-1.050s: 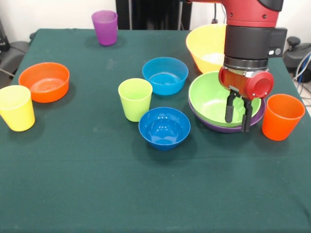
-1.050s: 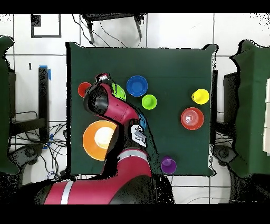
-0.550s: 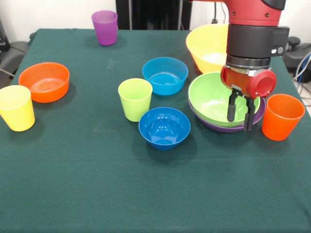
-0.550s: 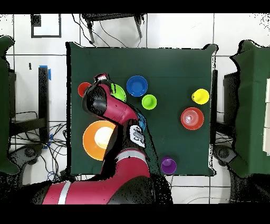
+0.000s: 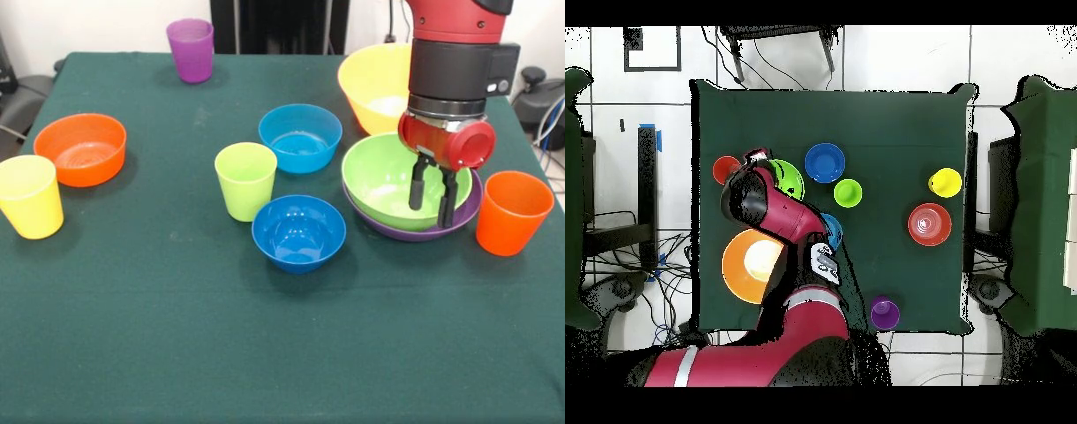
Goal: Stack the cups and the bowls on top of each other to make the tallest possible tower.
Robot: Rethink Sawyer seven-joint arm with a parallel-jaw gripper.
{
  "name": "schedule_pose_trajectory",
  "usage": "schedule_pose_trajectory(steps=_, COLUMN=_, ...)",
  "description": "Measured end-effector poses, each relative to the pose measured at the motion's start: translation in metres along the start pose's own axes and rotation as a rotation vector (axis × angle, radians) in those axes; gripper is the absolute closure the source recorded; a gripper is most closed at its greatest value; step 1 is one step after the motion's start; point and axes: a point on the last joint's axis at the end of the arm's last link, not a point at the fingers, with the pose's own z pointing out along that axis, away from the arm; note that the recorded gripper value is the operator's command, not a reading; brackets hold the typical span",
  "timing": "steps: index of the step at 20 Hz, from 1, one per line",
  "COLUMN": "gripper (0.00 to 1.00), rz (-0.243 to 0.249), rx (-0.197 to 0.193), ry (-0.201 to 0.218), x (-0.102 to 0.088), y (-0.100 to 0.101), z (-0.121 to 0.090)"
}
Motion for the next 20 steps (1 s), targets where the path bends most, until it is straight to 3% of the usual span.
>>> schedule_pose_trajectory(steps=7, gripper=0.0, rz=0.005, rx=0.02, ry=0.012, x=0.003, y=-0.011, z=0.003)
schedule_pose_trajectory(steps=14, gripper=0.0, rz=0.043, rx=0.029, ry=0.043, x=-0.009, y=-0.018, z=0.013)
schedule_pose_trajectory(steps=20, gripper=0.0, rz=0.054, rx=0.027, ry=0.056, x=-0.008, y=-0.017, z=0.015)
